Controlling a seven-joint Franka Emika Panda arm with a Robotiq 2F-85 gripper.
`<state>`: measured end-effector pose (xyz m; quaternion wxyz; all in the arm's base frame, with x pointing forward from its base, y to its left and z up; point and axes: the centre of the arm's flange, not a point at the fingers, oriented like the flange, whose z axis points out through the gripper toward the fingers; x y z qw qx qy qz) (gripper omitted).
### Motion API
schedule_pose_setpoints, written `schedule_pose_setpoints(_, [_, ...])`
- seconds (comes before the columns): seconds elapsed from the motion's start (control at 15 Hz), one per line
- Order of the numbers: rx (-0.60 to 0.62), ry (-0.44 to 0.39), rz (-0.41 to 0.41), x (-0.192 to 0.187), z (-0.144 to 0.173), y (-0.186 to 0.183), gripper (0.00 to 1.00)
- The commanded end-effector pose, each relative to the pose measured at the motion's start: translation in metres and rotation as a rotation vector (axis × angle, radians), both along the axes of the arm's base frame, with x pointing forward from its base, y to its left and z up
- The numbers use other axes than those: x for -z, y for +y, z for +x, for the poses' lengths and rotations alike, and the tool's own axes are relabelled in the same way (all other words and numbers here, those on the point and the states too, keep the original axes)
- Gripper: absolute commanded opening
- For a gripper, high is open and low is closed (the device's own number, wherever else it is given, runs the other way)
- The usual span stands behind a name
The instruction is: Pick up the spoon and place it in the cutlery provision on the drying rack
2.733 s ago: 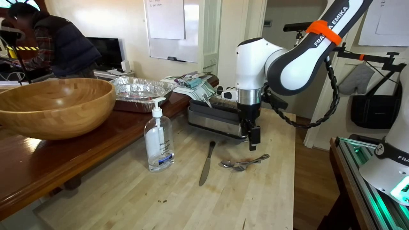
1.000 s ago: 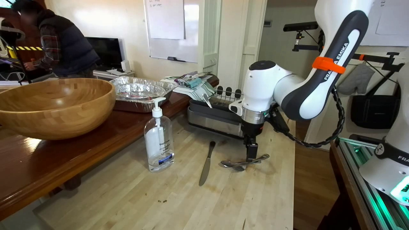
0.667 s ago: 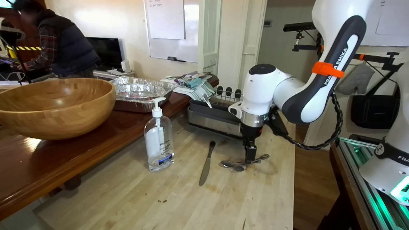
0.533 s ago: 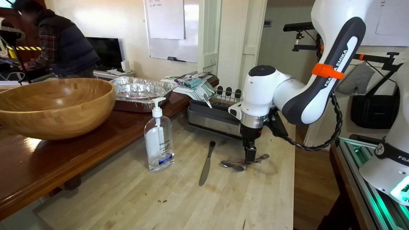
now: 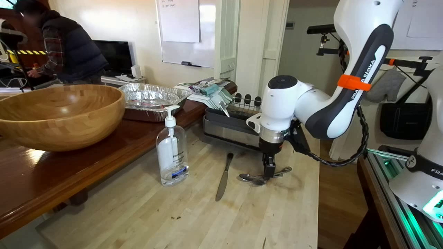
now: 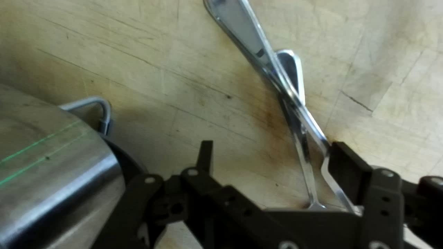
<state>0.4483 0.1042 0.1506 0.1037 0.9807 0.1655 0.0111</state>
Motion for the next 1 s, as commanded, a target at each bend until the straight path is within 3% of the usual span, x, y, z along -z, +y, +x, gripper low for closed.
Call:
schedule_pose_setpoints(0.0, [0.001, -0.021, -0.014, 0.0128, 0.001, 0.0063, 0.87])
schedule_pose_setpoints(0.07, [0.001, -0.022, -0.017, 0.0133, 0.0011, 0.007, 0.87])
schedule_pose_setpoints(0.2, [0.0, -0.023, -0.019, 0.0145, 0.0017, 0.0083, 0.77])
schedule_pose_setpoints(0.27, [-0.001, -0.025, -0.02, 0.0143, 0.0021, 0.0088, 0.61])
schedule_pose_setpoints(0.6, [-0.002, -0.031, -0.021, 0.0128, 0.0042, 0.0122, 0.21])
schedule_pose_setpoints(0.67, [-0.003, -0.031, -0.021, 0.0126, 0.0046, 0.0127, 0.19])
schedule_pose_setpoints(0.73, [-0.003, -0.031, -0.021, 0.0127, 0.005, 0.013, 0.33])
schedule_pose_setpoints(0.93, [-0.002, -0.029, -0.02, 0.0132, 0.0054, 0.0118, 0.57])
